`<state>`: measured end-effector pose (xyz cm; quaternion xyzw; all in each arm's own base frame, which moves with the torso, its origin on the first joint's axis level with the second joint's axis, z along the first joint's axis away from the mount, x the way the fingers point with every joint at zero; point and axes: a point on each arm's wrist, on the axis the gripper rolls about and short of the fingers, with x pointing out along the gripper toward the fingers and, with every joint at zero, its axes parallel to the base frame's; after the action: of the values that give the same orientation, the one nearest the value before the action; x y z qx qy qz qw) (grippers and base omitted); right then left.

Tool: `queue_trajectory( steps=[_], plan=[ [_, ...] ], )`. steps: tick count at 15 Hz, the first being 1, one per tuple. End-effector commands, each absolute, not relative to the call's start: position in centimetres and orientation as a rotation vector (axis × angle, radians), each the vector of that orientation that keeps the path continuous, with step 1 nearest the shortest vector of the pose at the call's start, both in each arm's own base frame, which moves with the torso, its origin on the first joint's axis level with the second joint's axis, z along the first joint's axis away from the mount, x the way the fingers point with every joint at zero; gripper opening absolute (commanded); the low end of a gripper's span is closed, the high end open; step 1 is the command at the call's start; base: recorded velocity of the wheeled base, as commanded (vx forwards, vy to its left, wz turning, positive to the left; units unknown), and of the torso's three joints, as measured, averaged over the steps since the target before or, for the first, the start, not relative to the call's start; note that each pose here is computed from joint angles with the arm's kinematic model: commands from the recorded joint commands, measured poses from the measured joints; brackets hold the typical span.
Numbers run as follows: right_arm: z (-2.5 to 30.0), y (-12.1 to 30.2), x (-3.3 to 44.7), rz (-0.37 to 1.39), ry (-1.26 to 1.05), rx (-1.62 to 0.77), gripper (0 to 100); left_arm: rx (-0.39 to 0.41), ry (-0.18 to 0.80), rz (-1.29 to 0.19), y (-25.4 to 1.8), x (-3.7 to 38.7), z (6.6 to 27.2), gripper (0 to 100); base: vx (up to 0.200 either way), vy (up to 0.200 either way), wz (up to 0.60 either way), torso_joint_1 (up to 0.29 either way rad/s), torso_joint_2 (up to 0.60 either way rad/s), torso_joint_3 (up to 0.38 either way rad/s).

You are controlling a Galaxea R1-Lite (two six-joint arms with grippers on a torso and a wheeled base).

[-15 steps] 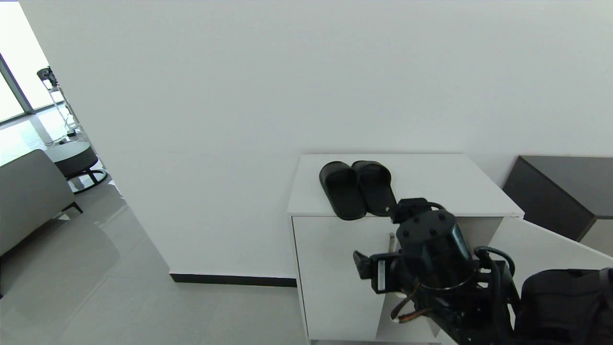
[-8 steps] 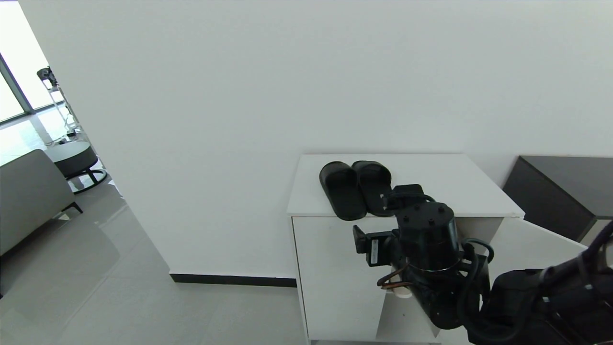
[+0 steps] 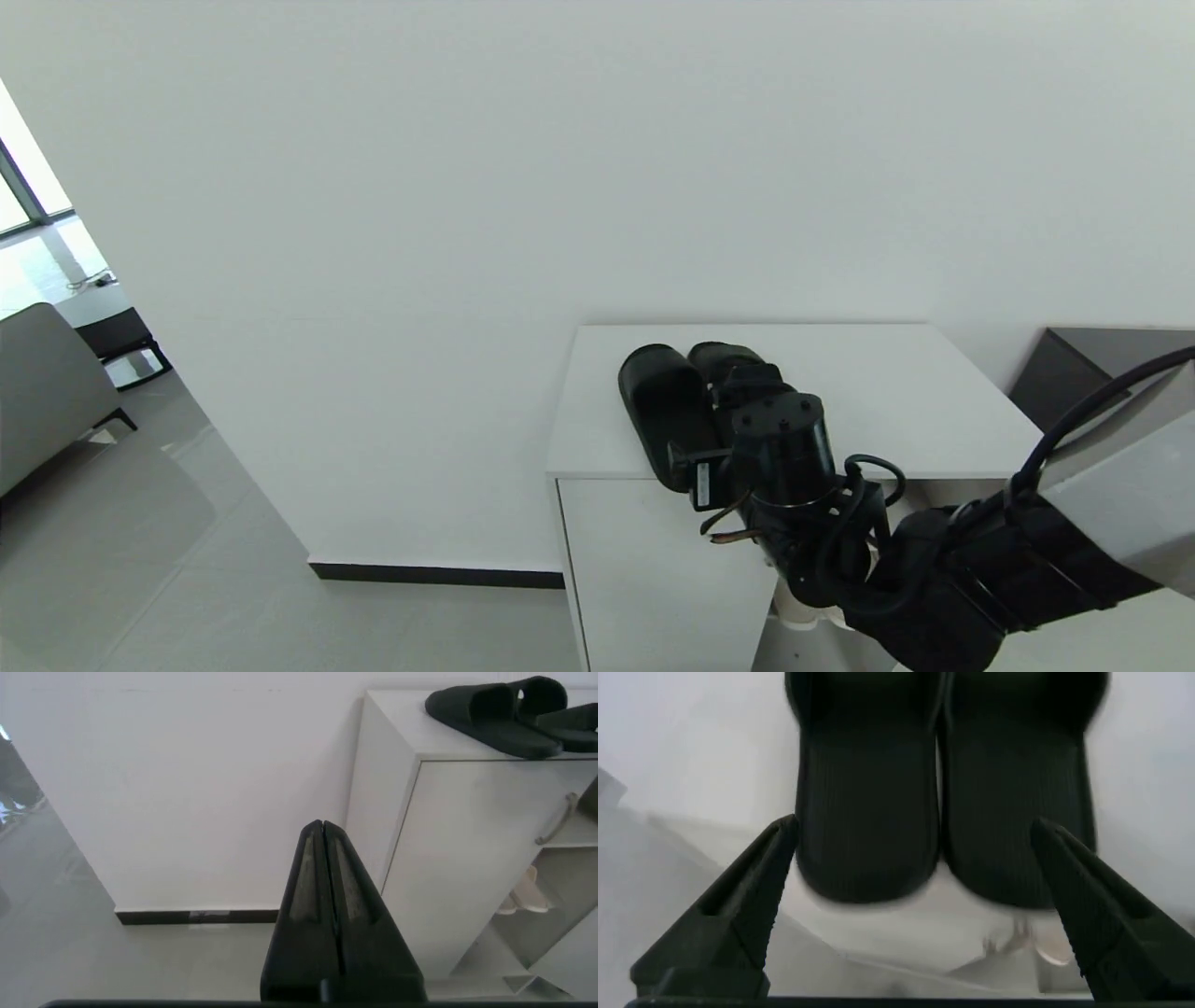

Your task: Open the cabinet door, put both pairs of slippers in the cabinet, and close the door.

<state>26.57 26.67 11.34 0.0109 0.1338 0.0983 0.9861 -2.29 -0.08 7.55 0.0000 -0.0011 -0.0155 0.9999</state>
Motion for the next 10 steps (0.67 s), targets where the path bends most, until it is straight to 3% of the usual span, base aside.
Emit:
queue_trajectory(
  steps=[1,10],
  plan=[
    [11.0,26.5,27.6,0.195,0.271,0.029,100,0.000,-0.002,-0.031,-0.1,-2.3,7.6,0,0.200,0.000,0.00,0.007,0.01,-0.007],
    [9.1,27.9,33.1,0.192,0.248,-0.005,100,0.000,-0.002,-0.032,-0.1,-2.3,7.6,0,0.000,0.000,0.00,0.000,0.00,0.000]
  ],
)
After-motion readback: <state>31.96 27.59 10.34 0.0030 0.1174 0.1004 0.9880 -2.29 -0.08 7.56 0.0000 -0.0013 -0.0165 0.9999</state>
